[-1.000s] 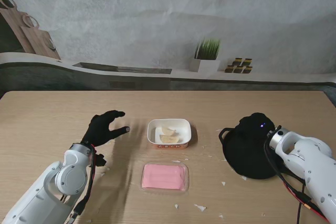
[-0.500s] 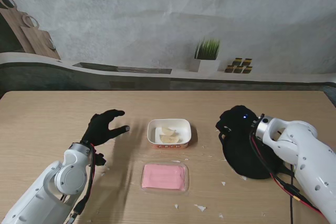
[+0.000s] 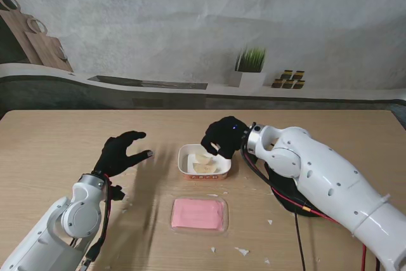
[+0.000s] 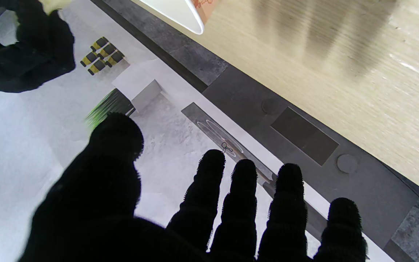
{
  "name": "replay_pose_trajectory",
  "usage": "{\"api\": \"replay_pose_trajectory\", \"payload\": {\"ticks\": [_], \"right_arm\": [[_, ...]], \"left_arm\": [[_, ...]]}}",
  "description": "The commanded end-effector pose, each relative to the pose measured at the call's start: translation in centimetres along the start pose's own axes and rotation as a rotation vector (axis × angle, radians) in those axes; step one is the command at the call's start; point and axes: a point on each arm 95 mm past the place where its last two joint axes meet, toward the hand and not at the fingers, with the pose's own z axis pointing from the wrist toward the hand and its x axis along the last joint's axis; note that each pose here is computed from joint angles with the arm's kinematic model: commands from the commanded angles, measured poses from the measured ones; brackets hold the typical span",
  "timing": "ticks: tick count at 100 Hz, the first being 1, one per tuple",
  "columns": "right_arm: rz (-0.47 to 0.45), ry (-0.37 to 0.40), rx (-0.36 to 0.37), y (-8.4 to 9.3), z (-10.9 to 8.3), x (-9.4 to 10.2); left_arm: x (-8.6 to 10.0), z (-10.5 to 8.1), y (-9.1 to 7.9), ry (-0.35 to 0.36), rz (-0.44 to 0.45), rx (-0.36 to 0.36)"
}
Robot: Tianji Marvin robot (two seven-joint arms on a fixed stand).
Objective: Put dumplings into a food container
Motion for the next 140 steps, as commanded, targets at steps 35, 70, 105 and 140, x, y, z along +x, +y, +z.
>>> {"api": "replay_pose_trajectory", "payload": {"ticks": [35,70,105,140], "right_arm": [[0.034,-0.061,0.058,-3.7,3.9,0.5],[0.043,-0.149,0.094,-5.1,3.7,-0.1],[0.010,-0.157,0.130,-4.5,2.9,0.5],[0.005,-0.152,0.024,-2.0,-1.6,2.6]], "left_arm": [[0.3,-0.3,0.0,0.001,-0.010,-0.002],[0.4,-0.1,0.4,0.000,-0.004,-0.020],[0.4,0.0,0.4,0.001,-0.002,-0.024],[1.0,-0.5,0.6,0.034,0.107,-0.087]]}}
